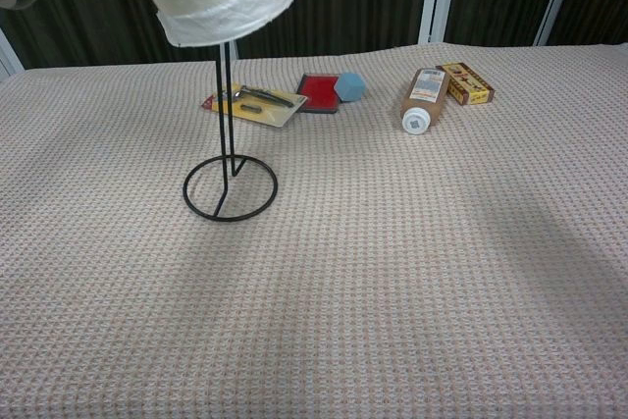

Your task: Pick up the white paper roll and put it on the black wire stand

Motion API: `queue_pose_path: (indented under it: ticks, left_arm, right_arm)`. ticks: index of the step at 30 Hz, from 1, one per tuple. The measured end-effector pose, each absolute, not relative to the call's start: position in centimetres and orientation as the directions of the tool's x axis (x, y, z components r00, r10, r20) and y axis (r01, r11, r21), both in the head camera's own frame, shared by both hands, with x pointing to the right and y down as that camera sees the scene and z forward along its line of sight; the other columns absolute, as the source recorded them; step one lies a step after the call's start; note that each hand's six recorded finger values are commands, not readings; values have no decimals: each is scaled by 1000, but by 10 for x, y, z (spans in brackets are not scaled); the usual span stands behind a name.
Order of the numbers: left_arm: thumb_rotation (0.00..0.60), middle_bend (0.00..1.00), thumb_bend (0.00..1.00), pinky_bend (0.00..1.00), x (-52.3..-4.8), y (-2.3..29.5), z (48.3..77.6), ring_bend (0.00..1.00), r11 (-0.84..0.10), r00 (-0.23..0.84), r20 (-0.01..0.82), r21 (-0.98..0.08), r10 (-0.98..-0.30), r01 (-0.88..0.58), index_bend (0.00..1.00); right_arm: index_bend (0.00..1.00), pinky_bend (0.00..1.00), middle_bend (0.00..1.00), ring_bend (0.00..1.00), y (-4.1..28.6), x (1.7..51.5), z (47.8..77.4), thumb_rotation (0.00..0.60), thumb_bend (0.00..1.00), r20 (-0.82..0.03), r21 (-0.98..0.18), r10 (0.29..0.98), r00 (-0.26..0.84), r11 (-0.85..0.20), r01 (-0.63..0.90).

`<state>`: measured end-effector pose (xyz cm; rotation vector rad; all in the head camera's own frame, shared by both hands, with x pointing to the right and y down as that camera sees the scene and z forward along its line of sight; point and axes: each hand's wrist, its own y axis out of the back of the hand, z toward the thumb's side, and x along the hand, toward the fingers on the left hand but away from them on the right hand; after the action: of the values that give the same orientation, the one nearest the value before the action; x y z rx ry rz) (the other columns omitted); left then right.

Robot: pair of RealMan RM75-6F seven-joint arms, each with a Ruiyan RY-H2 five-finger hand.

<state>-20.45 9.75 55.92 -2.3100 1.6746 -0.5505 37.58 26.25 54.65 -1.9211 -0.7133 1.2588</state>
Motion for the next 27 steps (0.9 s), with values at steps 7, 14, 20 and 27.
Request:
queue_pose_path:
  ticks: [7, 14, 20, 27]
  left_arm:
    - [600, 80, 446, 60, -207, 97, 561, 1, -326, 274, 181, -417, -945, -848, 0]
    - [600, 7, 420, 34, -210, 97, 558, 0, -316, 273, 160, -441, -949, -840, 0]
    - [600, 0, 414, 32, -211, 99, 555, 0, -322, 284, 152, -441, -947, -837, 0]
    - [600, 0, 425, 30, -219, 108, 552, 0, -341, 303, 157, -453, -940, -824, 0]
  right_arm:
    - [0, 0, 0, 0, 263, 376, 546, 600, 64, -527, -808, 765, 371, -586, 63]
    - [0, 0, 0, 0, 262, 376, 546, 600, 64, -527, -808, 764, 372, -587, 62]
    - [0, 0, 0, 0, 263, 376, 546, 600, 64, -528, -808, 764, 372, -587, 59]
    - [0, 0, 0, 0, 263, 376, 545, 600, 64, -525, -809, 765, 373, -585, 60]
